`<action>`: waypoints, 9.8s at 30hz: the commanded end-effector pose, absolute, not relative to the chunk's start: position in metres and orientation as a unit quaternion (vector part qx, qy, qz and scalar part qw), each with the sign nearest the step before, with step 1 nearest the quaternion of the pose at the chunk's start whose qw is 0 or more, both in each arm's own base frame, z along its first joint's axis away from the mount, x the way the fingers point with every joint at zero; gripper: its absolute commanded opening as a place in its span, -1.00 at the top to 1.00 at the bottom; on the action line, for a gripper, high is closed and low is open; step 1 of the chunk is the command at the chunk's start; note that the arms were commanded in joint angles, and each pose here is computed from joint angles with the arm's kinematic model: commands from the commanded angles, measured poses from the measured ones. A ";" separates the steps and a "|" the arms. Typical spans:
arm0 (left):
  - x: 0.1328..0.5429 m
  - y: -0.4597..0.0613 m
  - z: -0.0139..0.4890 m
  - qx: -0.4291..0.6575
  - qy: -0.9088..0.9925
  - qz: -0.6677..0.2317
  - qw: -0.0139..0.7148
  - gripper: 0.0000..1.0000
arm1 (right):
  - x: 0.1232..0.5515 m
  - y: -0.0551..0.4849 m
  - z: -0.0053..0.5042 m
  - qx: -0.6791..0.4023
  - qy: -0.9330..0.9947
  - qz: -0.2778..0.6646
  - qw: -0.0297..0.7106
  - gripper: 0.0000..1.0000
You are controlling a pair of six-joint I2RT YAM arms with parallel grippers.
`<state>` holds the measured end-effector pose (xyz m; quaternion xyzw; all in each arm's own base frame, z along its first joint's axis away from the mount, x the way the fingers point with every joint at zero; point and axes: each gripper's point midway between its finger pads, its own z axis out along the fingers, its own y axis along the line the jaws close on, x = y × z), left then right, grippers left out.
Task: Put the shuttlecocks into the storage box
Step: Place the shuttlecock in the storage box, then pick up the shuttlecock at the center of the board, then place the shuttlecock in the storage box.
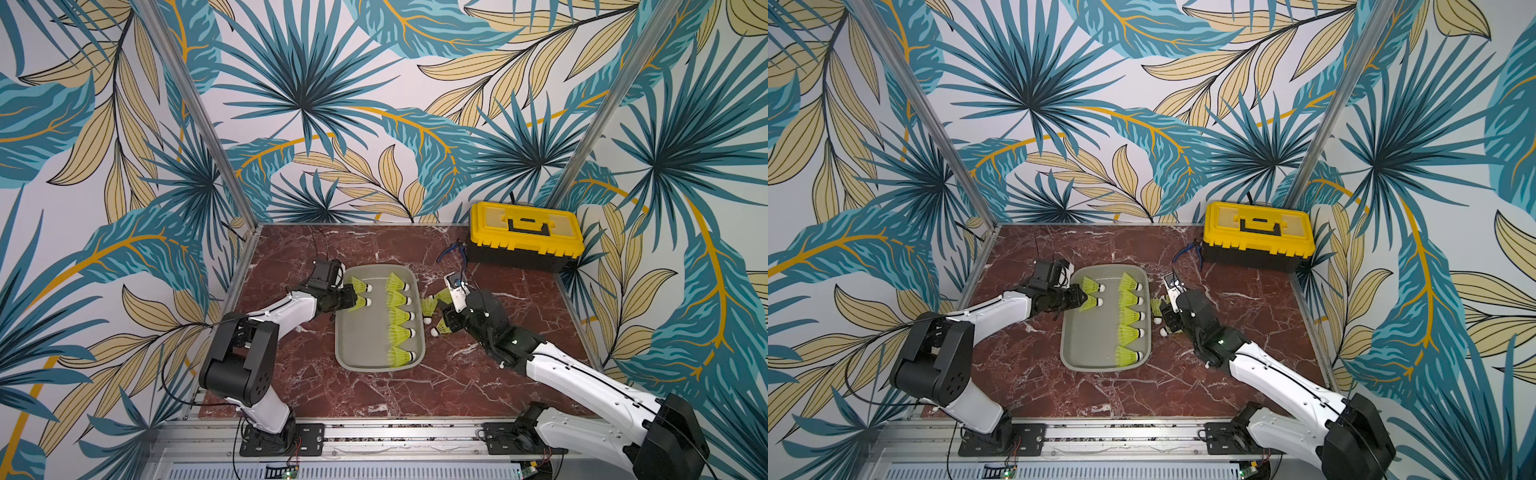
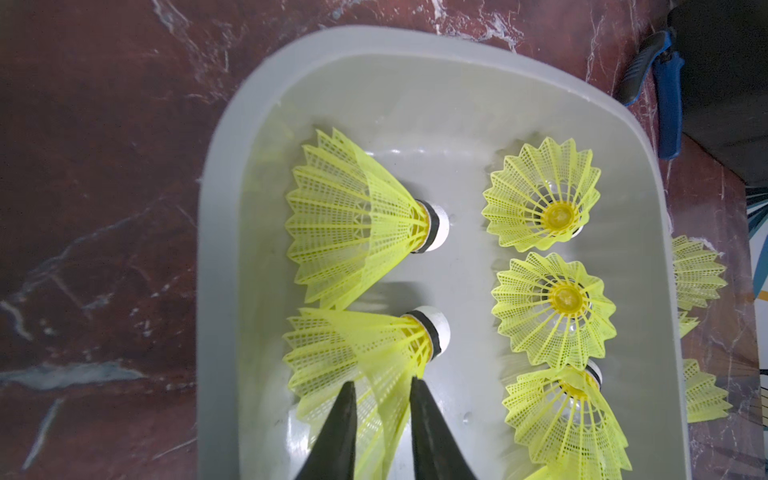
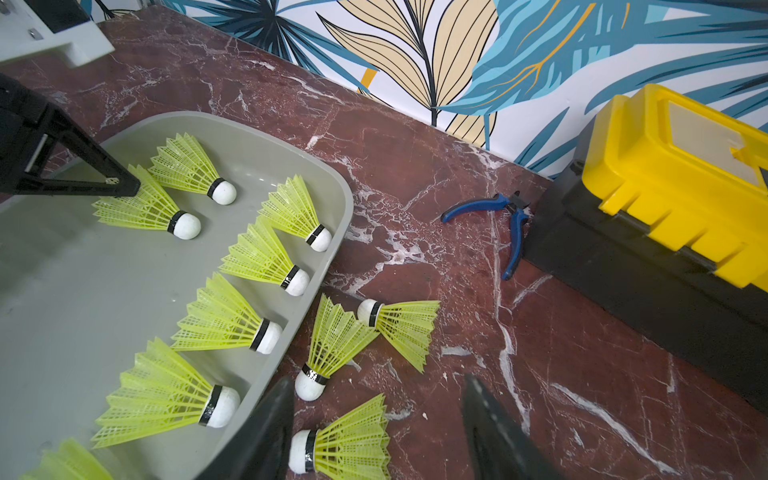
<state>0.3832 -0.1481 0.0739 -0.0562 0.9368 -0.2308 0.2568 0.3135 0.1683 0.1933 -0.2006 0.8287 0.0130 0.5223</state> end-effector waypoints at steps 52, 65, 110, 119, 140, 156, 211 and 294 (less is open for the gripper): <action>0.312 -0.133 0.222 -0.055 0.869 -0.303 0.388 -0.29 | 0.272 0.160 0.092 0.179 0.933 0.128 0.284 -0.24; 0.313 -0.131 0.215 -0.056 0.873 -0.295 0.384 -0.30 | 0.279 0.163 0.055 0.270 0.922 0.115 0.252 -0.17; 0.315 -0.132 0.204 -0.052 0.880 -0.289 0.374 -0.30 | 0.288 0.151 0.030 0.180 0.953 -0.008 0.243 0.55; 0.313 -0.137 0.209 -0.026 0.879 -0.296 0.374 -0.29 | 0.284 0.142 0.069 0.056 0.954 -0.012 0.295 0.60; 0.295 -0.194 0.244 0.145 0.860 -0.364 0.328 -0.26 | 0.273 0.229 0.163 -0.400 0.816 0.113 0.402 0.53; 0.259 -0.246 0.260 0.309 0.817 -0.402 0.275 -0.11 | 0.267 0.291 0.171 -0.488 0.778 0.225 0.325 0.57; 0.317 -0.221 0.203 0.054 0.865 -0.403 0.294 1.00 | 0.309 0.202 0.204 -0.273 0.808 0.055 0.519 -0.24; 0.329 -0.144 0.085 -0.022 0.951 -0.202 0.233 1.00 | 0.295 0.171 0.193 -0.237 0.815 0.027 0.529 -0.24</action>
